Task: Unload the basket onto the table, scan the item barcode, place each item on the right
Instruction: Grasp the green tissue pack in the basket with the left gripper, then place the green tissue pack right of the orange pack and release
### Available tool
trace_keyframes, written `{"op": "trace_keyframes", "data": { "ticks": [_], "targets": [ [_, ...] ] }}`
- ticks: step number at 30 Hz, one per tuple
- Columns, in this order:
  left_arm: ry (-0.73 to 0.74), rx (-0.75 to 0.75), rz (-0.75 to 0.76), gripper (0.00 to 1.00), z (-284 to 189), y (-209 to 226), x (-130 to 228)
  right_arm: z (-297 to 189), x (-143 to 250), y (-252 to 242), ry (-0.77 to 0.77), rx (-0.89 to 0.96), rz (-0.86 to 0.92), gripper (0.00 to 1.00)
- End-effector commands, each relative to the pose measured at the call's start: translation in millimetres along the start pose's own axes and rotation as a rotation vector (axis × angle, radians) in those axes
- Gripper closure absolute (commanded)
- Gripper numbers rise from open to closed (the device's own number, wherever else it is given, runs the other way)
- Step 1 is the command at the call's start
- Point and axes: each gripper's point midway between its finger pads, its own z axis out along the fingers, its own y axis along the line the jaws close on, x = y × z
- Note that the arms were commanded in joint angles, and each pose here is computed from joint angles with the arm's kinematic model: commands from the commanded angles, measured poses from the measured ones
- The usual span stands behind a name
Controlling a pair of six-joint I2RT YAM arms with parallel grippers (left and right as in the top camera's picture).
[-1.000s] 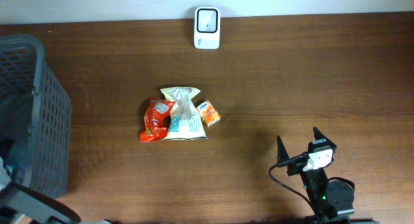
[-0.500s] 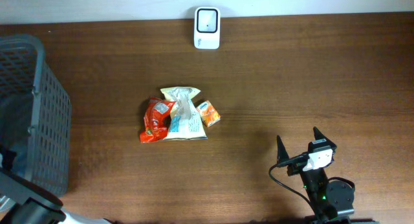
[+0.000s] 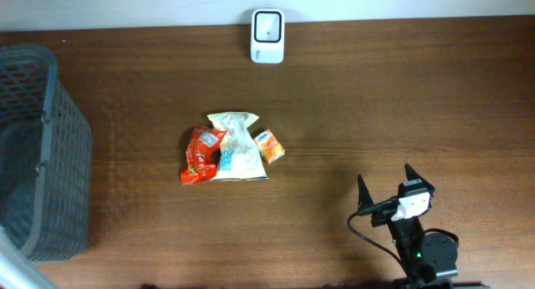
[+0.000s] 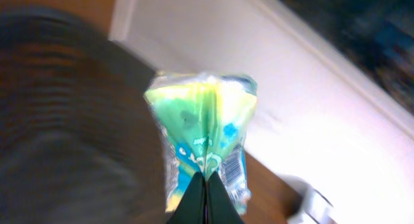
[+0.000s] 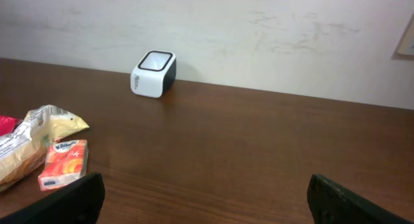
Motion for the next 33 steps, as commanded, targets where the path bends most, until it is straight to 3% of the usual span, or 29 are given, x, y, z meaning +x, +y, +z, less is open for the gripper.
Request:
{"op": "trace_keyframes", "data": {
  "ticks": [1,6,11,16,22,25,26,27,28,29,31,33],
  "targets": [
    [0.19,0.256,0.102,1.0,-5,-92,58,0,3,-1,0.004,0.007,0.008,0.01],
    [0.526,0.21,0.273,1.0,28,-142,181,0,3,-1,0.004,0.007,0.008,0.01],
    [0.815,0.332,0.466,1.0,59,-211,320,0,3,-1,0.004,0.007,0.008,0.01],
    [1.066,0.386,0.625,1.0,53,-236,454,0,3,-1,0.004,0.007,0.008,0.01],
    [1.066,0.526,0.718,1.0,37,-276,517,0,3,-1,0.004,0.007,0.008,0.01],
    [1.072,0.502,0.772,1.0,35,-273,539,0,3,-1,0.004,0.007,0.008,0.02],
    [1.087,0.497,0.784,0.97,34,-271,547,0,3,-1,0.004,0.007,0.008,0.01],
    [1.099,0.492,0.791,0.82,33,-269,554,0,3,-1,0.004,0.007,0.008,0.01],
    [1.102,0.49,0.794,0.74,33,-268,555,0,3,-1,0.004,0.007,0.008,0.01],
    [1.093,0.473,0.803,0.41,37,-265,556,0,3,-1,0.004,0.007,0.008,0.01],
    [1.061,0.443,0.819,0.01,43,-263,551,0,3,-1,0.004,0.007,0.008,0.01],
    [0.994,0.398,0.853,0.01,54,-264,530,0,3,-1,0.004,0.007,0.008,0.01]
  ]
}}
